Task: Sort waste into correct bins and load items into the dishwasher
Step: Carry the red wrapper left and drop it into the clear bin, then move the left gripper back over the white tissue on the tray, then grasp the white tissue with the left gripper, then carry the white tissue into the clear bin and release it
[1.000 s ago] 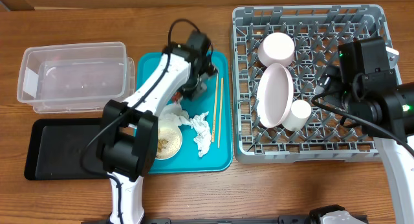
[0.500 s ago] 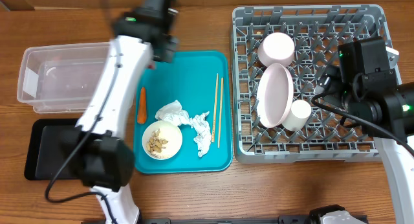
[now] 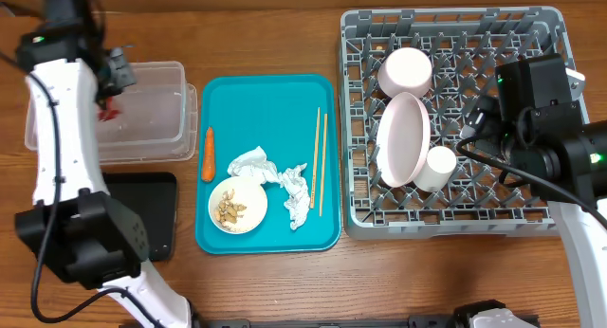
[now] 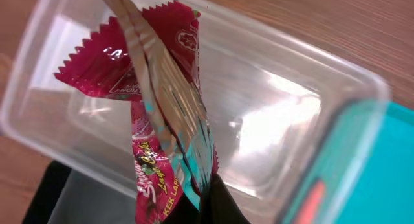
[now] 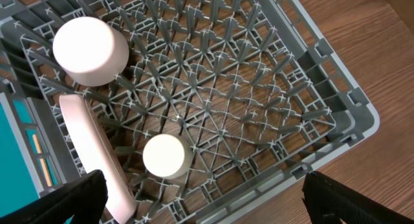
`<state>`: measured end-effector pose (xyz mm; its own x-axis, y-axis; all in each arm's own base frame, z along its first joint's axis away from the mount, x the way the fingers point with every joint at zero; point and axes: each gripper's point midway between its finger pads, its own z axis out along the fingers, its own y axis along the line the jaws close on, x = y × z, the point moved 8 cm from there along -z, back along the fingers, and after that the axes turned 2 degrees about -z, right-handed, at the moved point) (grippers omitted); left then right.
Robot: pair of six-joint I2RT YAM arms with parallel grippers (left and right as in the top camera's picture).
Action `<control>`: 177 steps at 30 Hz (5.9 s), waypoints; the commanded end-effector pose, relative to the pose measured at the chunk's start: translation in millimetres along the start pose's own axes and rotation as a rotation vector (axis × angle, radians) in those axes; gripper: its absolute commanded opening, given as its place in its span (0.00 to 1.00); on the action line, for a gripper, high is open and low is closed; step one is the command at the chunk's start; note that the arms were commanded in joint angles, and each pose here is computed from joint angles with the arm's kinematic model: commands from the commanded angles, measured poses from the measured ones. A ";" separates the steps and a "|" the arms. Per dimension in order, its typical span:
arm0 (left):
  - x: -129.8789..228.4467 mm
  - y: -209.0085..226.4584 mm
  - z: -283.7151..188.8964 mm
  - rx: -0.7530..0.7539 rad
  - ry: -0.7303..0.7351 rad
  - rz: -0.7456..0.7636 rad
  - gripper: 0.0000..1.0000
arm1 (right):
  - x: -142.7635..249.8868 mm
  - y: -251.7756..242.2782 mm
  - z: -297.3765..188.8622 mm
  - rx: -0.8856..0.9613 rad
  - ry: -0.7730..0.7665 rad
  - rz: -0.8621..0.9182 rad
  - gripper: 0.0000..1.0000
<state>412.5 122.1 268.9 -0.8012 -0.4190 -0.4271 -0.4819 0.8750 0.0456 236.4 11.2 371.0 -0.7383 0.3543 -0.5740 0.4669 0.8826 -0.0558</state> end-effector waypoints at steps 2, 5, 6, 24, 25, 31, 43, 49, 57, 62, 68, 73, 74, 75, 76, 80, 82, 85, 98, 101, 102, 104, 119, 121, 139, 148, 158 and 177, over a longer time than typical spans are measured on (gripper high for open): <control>-0.4 23.7 29.4 0.026 0.070 -0.093 0.05 | -4.0 -0.3 -4.1 -0.011 -0.018 -0.002 1.00; -0.9 31.7 37.9 0.046 0.088 -0.118 0.05 | -4.0 -0.3 -4.1 -0.011 -0.018 -0.002 1.00; -1.1 34.0 39.5 0.046 0.091 -0.124 0.06 | -4.0 -0.3 -4.1 -0.011 -0.018 -0.002 1.00; 8.5 37.3 80.1 0.043 0.081 -0.165 0.05 | -4.0 -0.2 -4.1 -0.011 -0.018 -0.002 1.00; 9.4 37.0 82.3 0.043 0.080 -0.165 0.05 | -4.0 -0.3 -4.1 -0.011 -0.018 -0.003 1.00; 4.2 37.6 83.1 0.039 0.046 -0.166 0.13 | -4.0 -0.3 -4.0 -0.011 -0.018 -0.002 1.00; 0.5 32.1 64.3 0.105 0.042 -0.166 0.83 | -4.0 -0.3 -4.1 -0.011 -0.018 -0.002 1.00; 19.2 0.6 -0.7 0.441 0.140 -0.152 0.89 | -4.0 -0.3 -4.1 -0.011 -0.018 -0.002 1.00; 62.7 -49.3 -36.2 0.470 0.282 0.048 1.00 | -4.0 -0.3 -4.1 -0.011 -0.018 -0.002 1.00; 90.5 -86.8 -46.0 0.439 0.354 0.180 1.00 | -4.0 -0.3 -4.1 -0.011 -0.018 -0.002 1.00; 121.3 -129.2 -59.5 0.401 0.374 0.351 1.00 | -4.0 -0.3 -4.1 -0.011 -0.018 -0.002 1.00; 148.1 -147.4 -57.8 0.314 0.394 0.454 1.00 | -4.0 -0.3 -4.1 -0.011 -0.018 -0.003 1.00; 153.0 -149.6 -56.9 0.307 0.406 0.461 1.00 | -4.0 -0.3 -4.1 -0.011 -0.018 -0.002 1.00; 158.2 -151.8 -55.8 0.302 0.419 0.467 1.00 | -4.0 -0.2 -4.1 -0.011 -0.018 -0.003 1.00; 163.4 -153.7 -54.1 0.298 0.433 0.472 1.00 | -4.0 -0.3 -4.1 -0.011 -0.018 -0.003 1.00; 182.7 -160.6 -40.1 0.279 0.471 0.475 1.00 | -4.0 -0.3 -4.1 -0.011 -0.018 -0.002 1.00; 191.4 -162.5 -32.2 0.269 0.487 0.472 1.00 | -4.0 -0.3 -4.1 -0.011 -0.018 -0.002 1.00; 202.3 -161.7 -19.2 0.254 0.509 0.462 1.00 | -4.0 -0.2 -4.1 -0.011 -0.018 -0.002 1.00; 222.6 -165.8 27.8 0.283 0.458 0.452 0.92 | -4.0 -0.3 -4.1 -0.011 -0.018 -0.002 1.00; 226.0 -165.5 33.8 0.286 0.451 0.452 0.75 | -4.0 -0.3 -4.1 -0.011 -0.018 -0.003 1.00; 225.8 -165.2 34.1 0.282 0.449 0.453 0.71 | -4.0 -0.3 -4.1 -0.011 -0.018 -0.002 1.00; 225.4 -164.8 34.4 0.276 0.445 0.455 0.57 | -4.0 -0.3 -4.1 -0.011 -0.018 -0.002 1.00; 206.9 -162.8 28.6 0.202 0.362 0.461 0.04 | -4.0 -0.3 -4.1 -0.011 -0.018 -0.002 1.00; 197.3 -163.9 20.5 0.194 0.339 0.459 0.04 | -4.0 -0.3 -4.1 -0.011 -0.018 -0.002 1.00; 77.9 -126.1 -50.4 0.247 0.106 0.171 0.04 | -4.0 -0.3 -4.1 -0.011 -0.018 -0.002 1.00; 32.4 -48.1 -36.1 0.295 0.097 -0.128 0.04 | -4.0 -0.3 -4.1 -0.011 -0.018 -0.002 1.00; 10.7 49.0 -23.2 0.276 0.071 -0.388 0.04 | -4.0 -0.3 -4.1 -0.011 -0.018 -0.002 1.00; -5.0 105.8 16.3 0.009 -0.061 -0.528 0.10 | -4.0 -0.2 -4.1 -0.011 -0.018 -0.003 1.00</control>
<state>367.3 215.2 282.0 -0.4279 -0.7772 -0.4613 -0.7852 0.5725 -0.2361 236.7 11.2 370.9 -0.7396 0.3518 -0.5738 0.4650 0.8834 -0.0578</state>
